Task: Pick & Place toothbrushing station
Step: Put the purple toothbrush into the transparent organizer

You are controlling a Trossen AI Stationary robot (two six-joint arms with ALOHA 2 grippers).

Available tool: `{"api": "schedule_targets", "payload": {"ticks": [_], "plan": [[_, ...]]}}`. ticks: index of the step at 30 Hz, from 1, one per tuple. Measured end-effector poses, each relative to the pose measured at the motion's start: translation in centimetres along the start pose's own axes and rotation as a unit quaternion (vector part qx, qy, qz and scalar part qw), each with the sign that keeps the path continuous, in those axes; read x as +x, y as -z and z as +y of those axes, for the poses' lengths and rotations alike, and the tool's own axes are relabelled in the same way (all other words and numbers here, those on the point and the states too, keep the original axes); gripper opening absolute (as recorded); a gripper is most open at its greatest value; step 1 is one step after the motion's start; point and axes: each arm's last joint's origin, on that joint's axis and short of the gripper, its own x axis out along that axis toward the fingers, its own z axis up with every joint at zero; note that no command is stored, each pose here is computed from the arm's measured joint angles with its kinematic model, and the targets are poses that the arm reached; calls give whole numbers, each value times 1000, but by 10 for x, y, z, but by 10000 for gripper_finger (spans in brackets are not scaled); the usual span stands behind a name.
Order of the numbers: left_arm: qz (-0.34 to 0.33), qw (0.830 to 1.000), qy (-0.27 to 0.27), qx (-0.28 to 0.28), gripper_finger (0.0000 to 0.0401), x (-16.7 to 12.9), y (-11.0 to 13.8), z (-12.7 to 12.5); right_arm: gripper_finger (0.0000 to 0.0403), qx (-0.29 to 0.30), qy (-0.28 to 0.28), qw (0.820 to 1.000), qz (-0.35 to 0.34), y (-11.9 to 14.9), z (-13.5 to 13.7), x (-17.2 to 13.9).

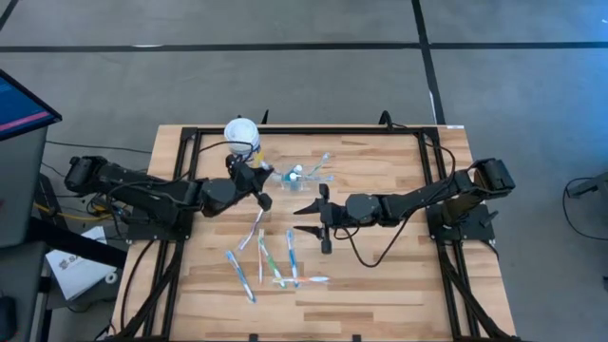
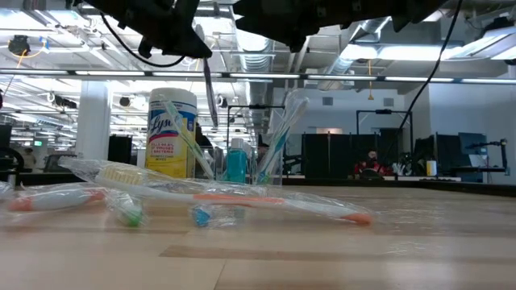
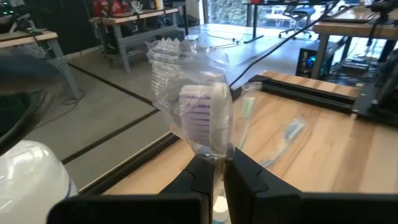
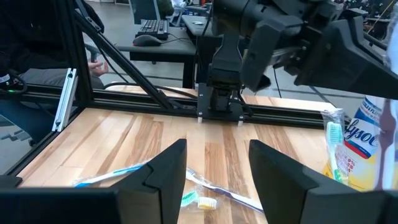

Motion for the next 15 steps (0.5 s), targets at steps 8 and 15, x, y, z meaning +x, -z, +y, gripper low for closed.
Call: {"api": "schedule_targets", "payload": {"ticks": [8,15], "plan": [[10,1000,-11,1,8,9,0,9,165,0,0,1000,0,0,0,0],[16,1000,-23,-1,9,17,0,17,163,0,0,1000,0,0,0,0]]}}
